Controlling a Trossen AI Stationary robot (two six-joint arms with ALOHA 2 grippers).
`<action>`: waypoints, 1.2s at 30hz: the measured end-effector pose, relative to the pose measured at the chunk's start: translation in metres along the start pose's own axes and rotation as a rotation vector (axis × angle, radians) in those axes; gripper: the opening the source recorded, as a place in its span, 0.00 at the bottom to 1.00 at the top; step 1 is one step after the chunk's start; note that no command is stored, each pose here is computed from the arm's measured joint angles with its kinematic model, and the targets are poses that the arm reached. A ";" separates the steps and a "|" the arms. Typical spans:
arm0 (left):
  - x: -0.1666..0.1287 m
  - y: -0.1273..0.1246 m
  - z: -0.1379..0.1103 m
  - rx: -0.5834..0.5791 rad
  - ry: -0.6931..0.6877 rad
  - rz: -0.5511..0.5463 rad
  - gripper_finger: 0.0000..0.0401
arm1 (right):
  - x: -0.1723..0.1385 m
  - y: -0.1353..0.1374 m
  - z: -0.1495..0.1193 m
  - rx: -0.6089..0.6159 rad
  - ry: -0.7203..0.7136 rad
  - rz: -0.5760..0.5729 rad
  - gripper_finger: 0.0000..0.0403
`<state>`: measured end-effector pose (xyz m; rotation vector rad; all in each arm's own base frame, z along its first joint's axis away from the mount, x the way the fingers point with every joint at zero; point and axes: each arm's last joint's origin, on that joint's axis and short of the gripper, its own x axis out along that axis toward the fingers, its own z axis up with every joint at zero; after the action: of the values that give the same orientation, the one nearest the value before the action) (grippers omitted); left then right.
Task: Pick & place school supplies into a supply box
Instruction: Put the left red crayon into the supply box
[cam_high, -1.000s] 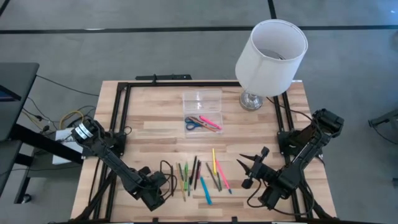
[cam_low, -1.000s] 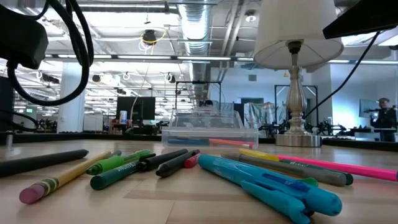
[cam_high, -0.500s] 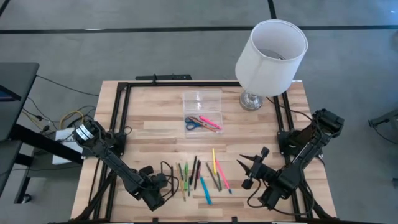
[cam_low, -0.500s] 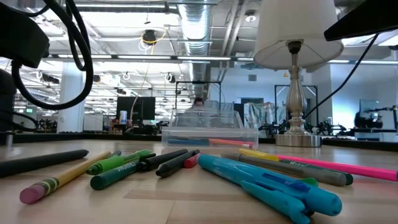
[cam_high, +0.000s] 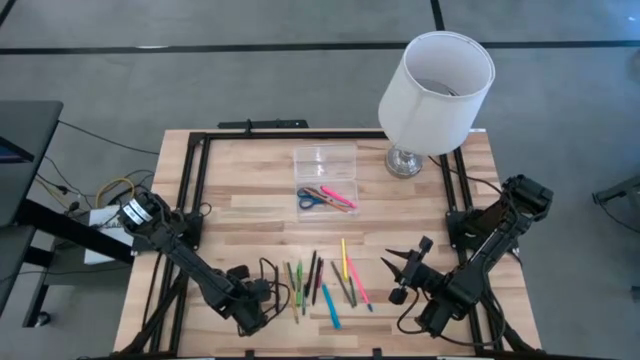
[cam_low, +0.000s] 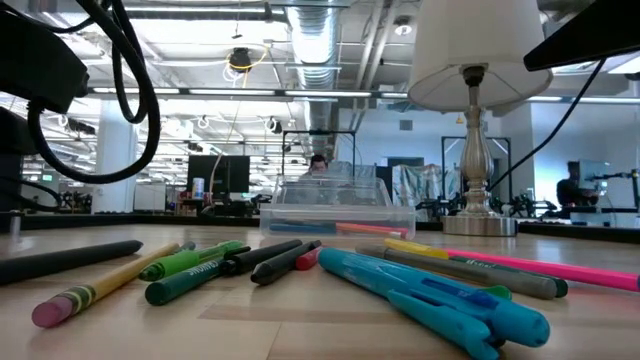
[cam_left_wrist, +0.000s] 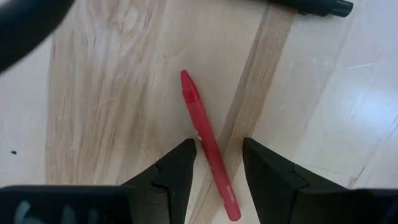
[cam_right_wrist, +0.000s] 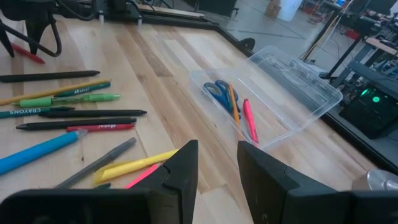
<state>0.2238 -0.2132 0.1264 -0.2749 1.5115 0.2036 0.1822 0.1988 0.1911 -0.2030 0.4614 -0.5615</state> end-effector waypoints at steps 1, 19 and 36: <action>0.000 0.000 0.001 0.002 0.003 -0.002 0.33 | 0.000 0.000 0.000 0.000 0.000 0.000 0.27; 0.000 0.002 0.003 0.034 -0.019 0.011 0.06 | 0.000 0.000 -0.001 -0.001 0.020 0.007 0.27; 0.000 0.004 0.005 0.158 -0.100 0.085 0.06 | 0.000 0.000 0.000 -0.001 0.021 0.006 0.27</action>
<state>0.2268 -0.2077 0.1264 -0.0738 1.4322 0.1620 0.1823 0.1987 0.1905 -0.1967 0.4825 -0.5582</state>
